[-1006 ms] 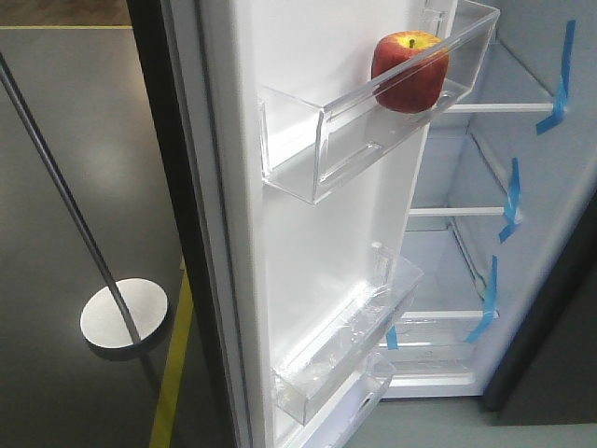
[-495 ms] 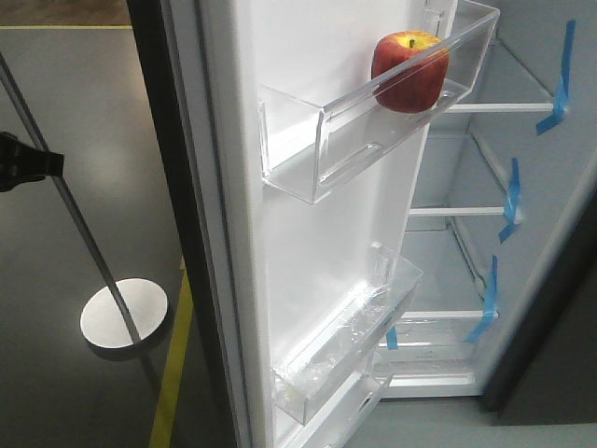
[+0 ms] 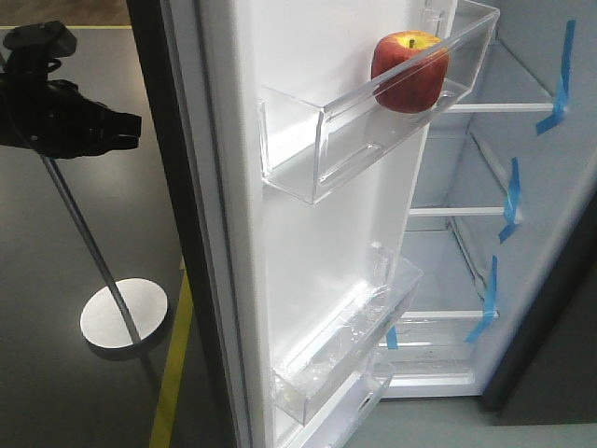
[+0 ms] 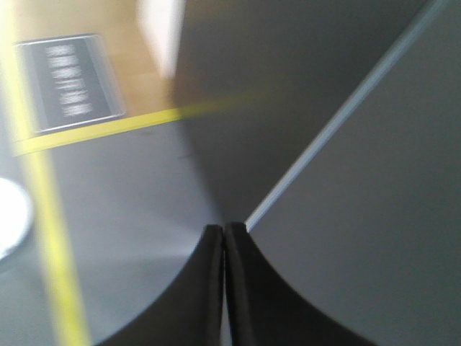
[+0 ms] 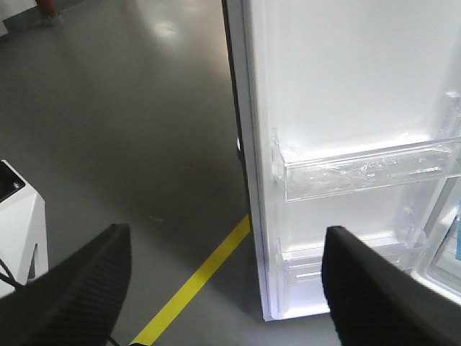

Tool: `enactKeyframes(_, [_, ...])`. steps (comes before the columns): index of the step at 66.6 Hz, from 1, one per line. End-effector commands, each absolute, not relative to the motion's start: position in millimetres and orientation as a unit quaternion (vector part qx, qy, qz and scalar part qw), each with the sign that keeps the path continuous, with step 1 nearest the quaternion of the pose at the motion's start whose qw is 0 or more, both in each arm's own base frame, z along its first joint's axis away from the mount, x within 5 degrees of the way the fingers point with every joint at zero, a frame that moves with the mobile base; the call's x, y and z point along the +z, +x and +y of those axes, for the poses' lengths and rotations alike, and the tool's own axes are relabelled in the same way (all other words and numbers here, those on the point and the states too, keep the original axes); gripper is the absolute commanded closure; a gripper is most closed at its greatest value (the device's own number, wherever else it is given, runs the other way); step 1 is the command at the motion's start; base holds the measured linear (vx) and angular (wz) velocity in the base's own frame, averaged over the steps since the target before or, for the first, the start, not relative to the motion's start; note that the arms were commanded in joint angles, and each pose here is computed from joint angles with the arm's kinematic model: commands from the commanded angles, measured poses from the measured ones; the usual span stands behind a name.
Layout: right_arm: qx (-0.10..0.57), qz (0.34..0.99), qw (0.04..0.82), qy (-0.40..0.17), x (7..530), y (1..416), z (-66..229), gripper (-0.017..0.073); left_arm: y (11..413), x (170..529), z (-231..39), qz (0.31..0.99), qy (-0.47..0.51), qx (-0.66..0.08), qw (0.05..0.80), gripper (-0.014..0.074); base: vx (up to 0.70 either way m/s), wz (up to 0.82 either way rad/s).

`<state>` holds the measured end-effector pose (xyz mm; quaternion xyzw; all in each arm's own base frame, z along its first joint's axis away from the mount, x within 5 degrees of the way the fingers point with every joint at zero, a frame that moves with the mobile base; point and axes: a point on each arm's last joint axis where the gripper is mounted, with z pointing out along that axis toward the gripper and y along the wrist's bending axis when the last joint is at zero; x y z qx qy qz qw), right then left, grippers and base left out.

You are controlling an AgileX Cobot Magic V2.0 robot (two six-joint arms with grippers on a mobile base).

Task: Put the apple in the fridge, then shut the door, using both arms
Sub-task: 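Raise the left gripper toward the outer edge of the refrigerator door, then push the refrigerator door shut with the left gripper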

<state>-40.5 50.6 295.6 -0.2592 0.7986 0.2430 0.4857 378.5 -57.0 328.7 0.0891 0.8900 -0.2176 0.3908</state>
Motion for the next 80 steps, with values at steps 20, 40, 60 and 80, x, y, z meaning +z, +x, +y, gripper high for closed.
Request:
enactKeyframes(20, [0.256,0.795,0.484,-0.260,301.8,-40.5,52.9,0.0034,399.8,352.0,-86.3,0.858,0.105,-0.300,0.403,0.0600,0.00,0.00])
enactKeyframes(40, [0.257,0.795,0.484,-0.260,301.9,-40.5,53.0,0.0034,391.3,352.1,-116.4,0.852,0.149,-0.321,0.387,0.0600,0.00,0.00])
enactKeyframes(60, [0.256,0.795,0.484,-0.260,301.9,-40.5,53.0,0.0034,378.6,352.1,-150.7,0.842,0.200,-0.334,0.373,0.0600,0.00,0.00])
enactKeyframes(80, [0.256,0.795,0.484,-0.260,301.9,-40.5,53.0,0.0034,362.8,355.7,-185.9,0.819,0.245,-0.367,0.367,0.0600,0.00,0.00])
